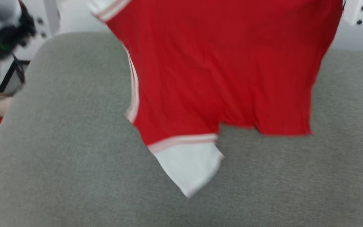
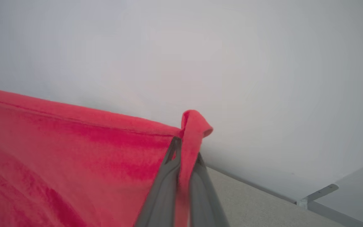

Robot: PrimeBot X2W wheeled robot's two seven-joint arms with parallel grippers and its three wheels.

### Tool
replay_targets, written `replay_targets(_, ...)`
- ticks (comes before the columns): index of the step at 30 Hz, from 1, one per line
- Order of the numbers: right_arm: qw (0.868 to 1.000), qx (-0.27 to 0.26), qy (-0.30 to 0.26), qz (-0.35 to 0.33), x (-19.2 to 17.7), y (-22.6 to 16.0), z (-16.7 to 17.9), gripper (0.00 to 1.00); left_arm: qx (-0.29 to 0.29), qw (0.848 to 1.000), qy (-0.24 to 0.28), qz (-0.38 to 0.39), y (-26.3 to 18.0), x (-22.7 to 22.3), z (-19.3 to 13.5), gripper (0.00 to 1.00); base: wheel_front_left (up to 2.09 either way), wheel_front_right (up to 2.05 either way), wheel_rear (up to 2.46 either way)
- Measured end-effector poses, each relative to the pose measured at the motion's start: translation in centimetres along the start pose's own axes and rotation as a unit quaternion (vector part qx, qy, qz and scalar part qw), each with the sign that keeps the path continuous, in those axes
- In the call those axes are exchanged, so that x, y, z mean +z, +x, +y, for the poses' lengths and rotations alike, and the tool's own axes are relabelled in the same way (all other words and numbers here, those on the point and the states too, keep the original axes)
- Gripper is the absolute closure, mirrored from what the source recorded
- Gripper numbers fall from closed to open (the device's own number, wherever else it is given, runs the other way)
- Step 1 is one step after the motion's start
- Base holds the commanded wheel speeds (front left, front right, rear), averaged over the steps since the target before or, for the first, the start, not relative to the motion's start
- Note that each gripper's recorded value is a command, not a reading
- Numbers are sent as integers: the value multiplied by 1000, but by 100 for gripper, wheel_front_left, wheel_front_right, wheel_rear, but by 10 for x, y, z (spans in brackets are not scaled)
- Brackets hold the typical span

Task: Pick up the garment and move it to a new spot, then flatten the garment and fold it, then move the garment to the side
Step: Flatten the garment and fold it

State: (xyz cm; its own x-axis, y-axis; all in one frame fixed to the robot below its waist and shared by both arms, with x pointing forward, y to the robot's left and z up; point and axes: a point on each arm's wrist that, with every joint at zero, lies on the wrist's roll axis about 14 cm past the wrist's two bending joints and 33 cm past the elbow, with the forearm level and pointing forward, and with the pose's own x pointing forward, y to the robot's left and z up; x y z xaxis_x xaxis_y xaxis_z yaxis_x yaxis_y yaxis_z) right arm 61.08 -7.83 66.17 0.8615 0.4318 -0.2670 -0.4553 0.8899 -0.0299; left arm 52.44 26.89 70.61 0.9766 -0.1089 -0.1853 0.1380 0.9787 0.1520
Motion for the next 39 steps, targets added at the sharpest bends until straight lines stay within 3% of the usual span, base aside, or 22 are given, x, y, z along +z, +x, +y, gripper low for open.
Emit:
replay_targets(7,997,-28,0,-77,55,-38,-11,100,10,994,25,-104,-5,86,0,100,0,0,0)
replay_targets(14,993,-47,-6,-112,81,-66,-18,100,19,983,44,-176,-15,140,0,100,0,0,0)
replay_targets(20,990,-58,-3,-127,91,-80,-24,100,16,978,50,-202,-18,160,-6,100,0,0,0)
replay_targets(31,987,-73,8,-144,90,-56,-44,100,19,971,69,-228,11,169,-4,100,0,0,0)
replay_targets(39,970,-109,-32,-214,98,-14,-71,100,16,949,114,-295,56,186,-10,100,0,0,0)
